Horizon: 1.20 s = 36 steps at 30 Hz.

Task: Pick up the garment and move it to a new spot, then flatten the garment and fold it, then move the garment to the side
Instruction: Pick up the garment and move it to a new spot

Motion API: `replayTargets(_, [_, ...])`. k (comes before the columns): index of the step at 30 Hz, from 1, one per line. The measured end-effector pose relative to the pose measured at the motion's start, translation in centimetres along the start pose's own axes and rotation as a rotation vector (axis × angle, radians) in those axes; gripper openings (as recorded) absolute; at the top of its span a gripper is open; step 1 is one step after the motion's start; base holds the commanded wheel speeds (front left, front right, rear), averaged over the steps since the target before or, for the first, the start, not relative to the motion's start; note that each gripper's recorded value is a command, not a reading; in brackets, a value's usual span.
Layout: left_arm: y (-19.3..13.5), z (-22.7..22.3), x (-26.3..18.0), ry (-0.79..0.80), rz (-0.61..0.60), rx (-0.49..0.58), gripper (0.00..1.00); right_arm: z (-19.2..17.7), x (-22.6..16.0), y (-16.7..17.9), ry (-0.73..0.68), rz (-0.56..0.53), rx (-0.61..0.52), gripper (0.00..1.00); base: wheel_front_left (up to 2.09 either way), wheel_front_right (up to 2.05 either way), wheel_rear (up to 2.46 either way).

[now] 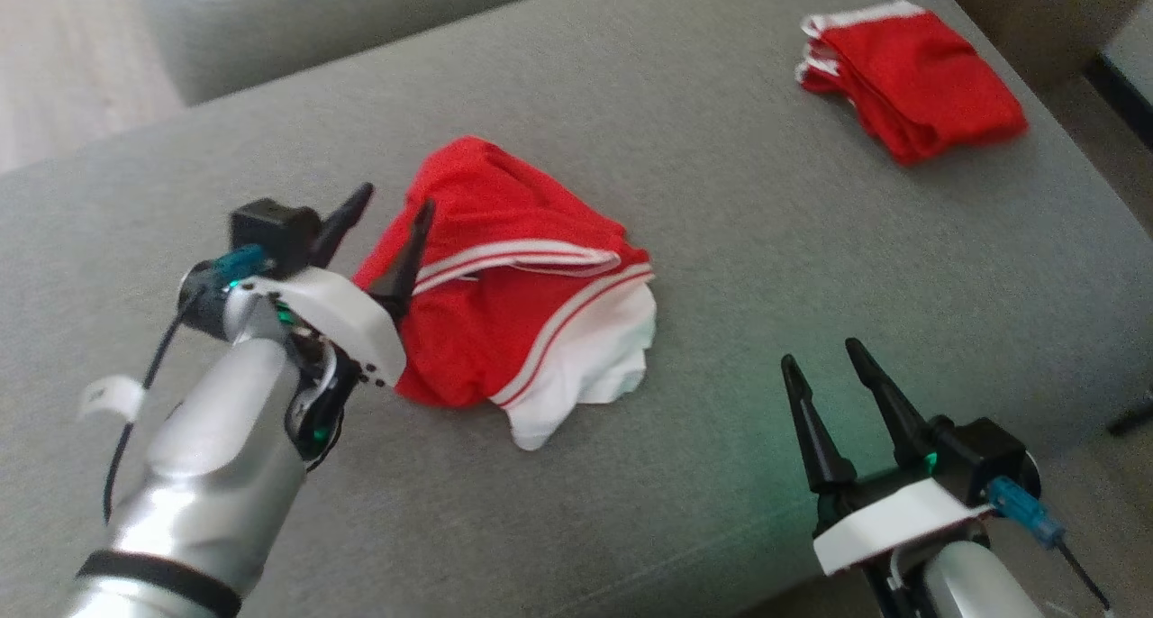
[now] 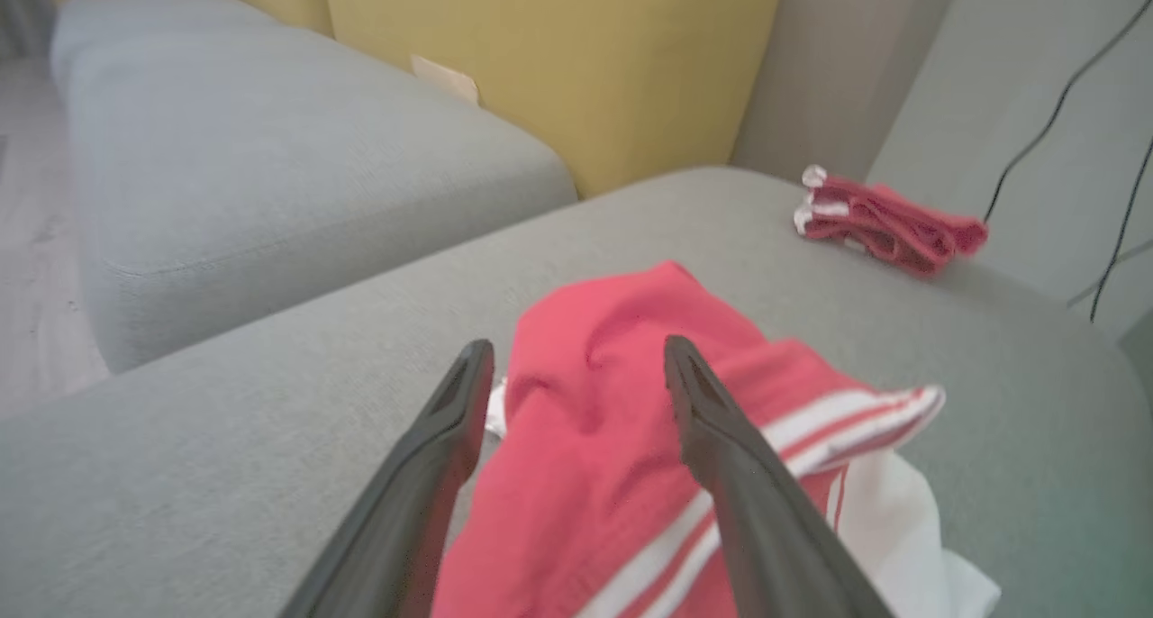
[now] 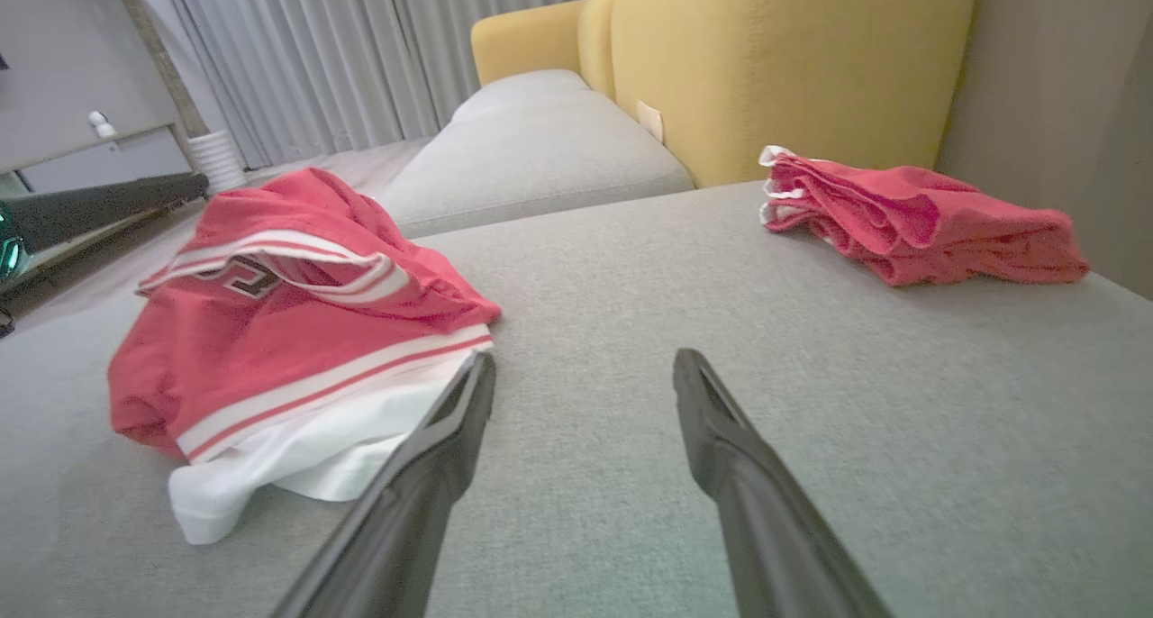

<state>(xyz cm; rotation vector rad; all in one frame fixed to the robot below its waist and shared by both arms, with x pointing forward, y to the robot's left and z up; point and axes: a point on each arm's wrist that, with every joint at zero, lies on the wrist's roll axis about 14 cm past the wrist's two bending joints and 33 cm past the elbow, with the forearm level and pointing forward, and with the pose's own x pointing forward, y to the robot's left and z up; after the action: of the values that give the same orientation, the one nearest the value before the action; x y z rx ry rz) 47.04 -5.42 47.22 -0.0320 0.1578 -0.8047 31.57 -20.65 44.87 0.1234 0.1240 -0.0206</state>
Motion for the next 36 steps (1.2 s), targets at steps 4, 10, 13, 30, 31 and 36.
replayTargets(4, [2.7,2.9,-3.1,-0.115,0.146,-0.061,1.0,0.4,0.4,1.6,-0.018,0.055,0.004,1.0,0.0,0.0,0.0])
replayTargets(10, [5.8,4.2,-10.4,-0.22,0.382,-0.053,1.0,0.5,1.0,4.4,-0.03,0.143,0.016,1.0,0.0,0.0,0.0])
replayTargets(13, [6.2,3.5,-14.6,-0.247,0.492,-0.064,1.0,0.9,1.4,5.9,-0.043,0.19,0.018,1.0,0.0,0.0,0.0])
replayTargets(30, [1.6,-2.3,-29.3,-0.23,0.818,-0.055,1.0,1.5,-0.2,9.1,-0.076,0.286,0.002,1.0,0.0,0.0,0.0])
replayTargets(31, [1.3,-2.4,-29.5,-0.226,0.818,-0.044,1.0,1.5,-0.3,9.1,-0.076,0.287,0.002,1.0,0.0,0.0,0.0])
replayTargets(36, [0.8,-1.2,-29.4,-0.253,0.807,-0.005,1.0,1.6,-0.6,9.1,-0.084,0.283,0.006,1.0,0.0,0.0,0.0])
